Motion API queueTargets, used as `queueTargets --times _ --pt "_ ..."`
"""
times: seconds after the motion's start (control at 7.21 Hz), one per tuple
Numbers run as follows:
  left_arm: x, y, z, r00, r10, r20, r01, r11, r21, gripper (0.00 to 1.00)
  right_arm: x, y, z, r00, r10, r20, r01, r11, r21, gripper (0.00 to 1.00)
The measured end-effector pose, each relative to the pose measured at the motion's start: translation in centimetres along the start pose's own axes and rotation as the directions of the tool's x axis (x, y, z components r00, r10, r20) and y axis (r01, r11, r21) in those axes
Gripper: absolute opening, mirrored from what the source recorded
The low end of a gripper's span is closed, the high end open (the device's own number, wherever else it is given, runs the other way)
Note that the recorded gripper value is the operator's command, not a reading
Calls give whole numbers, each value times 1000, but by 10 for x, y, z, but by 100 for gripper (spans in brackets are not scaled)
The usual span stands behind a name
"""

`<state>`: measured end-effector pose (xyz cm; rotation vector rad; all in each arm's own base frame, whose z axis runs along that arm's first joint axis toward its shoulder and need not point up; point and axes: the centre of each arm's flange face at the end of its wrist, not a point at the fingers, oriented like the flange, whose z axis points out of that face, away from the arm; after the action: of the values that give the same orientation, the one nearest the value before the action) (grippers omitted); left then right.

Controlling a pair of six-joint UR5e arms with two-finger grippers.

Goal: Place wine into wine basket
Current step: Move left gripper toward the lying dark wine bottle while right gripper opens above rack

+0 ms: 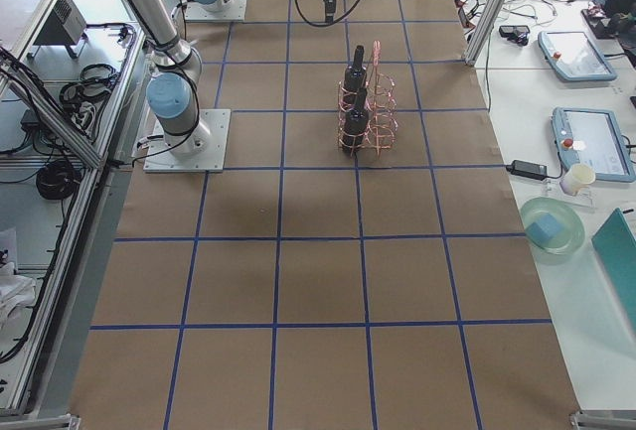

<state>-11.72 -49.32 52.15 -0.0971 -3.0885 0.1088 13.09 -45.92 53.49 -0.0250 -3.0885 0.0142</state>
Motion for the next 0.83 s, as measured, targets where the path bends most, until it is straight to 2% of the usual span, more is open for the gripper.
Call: queueTargets --times 0.83 --pt "0 1 2 1000 -1 -4 1 1000 -5 100 1 -1 1 1000 3 -1 -3 1000 -1 99"
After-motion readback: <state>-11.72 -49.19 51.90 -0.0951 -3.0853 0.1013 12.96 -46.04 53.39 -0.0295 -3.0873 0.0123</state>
